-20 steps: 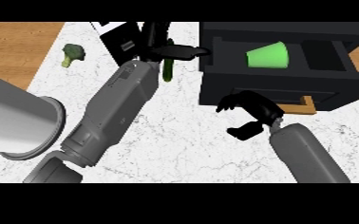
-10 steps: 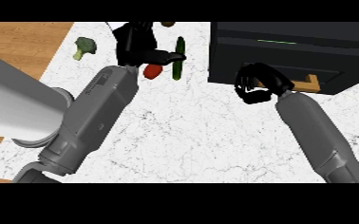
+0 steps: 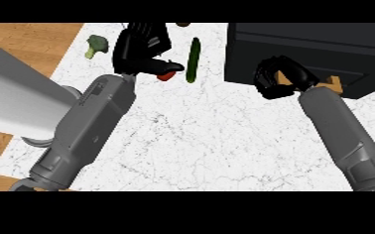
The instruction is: Pick up the cup, place it into the drawer and close the drawer
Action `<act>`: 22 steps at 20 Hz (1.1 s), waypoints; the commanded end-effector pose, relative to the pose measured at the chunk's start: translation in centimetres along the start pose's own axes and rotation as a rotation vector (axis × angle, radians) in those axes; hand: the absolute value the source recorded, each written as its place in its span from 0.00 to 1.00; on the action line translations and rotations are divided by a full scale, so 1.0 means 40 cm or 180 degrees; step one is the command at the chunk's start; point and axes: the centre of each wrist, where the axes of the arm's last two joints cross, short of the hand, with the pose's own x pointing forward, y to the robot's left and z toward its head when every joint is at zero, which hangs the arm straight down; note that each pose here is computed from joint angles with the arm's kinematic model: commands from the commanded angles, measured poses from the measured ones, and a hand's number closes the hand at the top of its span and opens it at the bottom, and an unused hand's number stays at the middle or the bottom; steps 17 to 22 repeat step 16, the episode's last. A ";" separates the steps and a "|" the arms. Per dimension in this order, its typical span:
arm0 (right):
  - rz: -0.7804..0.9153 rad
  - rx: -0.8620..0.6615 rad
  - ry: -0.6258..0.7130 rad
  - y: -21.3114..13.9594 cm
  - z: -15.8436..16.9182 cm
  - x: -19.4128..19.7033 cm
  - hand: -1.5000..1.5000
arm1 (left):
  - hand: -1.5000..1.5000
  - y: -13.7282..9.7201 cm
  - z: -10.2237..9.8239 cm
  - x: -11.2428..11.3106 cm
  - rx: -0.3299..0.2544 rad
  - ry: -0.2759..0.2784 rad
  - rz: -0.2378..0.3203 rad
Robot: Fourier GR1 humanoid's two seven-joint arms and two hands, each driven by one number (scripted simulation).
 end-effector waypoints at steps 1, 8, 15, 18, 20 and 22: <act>0.0200 -0.0698 0.0099 -0.190 -0.014 0.081 1.00 | 0.00 0.007 0.013 -0.002 -0.0044 0.0004 0.0012; 0.0115 -0.0707 -0.0022 -0.245 0.007 0.103 1.00 | 0.00 0.028 0.026 -0.002 -0.0116 0.0076 0.0062; -0.0030 -0.0686 -0.0067 -0.278 0.034 0.103 1.00 | 0.00 0.036 0.027 0.007 -0.0186 0.0044 0.0163; -0.0049 -0.0678 -0.0079 -0.283 0.039 0.103 1.00 | 0.00 0.038 0.035 0.001 -0.0176 0.0054 0.0138; -0.0049 -0.0678 -0.0079 -0.283 0.039 0.103 1.00 | 0.00 0.038 0.035 0.001 -0.0176 0.0054 0.0138; -0.0049 -0.0678 -0.0079 -0.283 0.039 0.103 1.00 | 0.00 0.038 0.035 0.001 -0.0176 0.0054 0.0138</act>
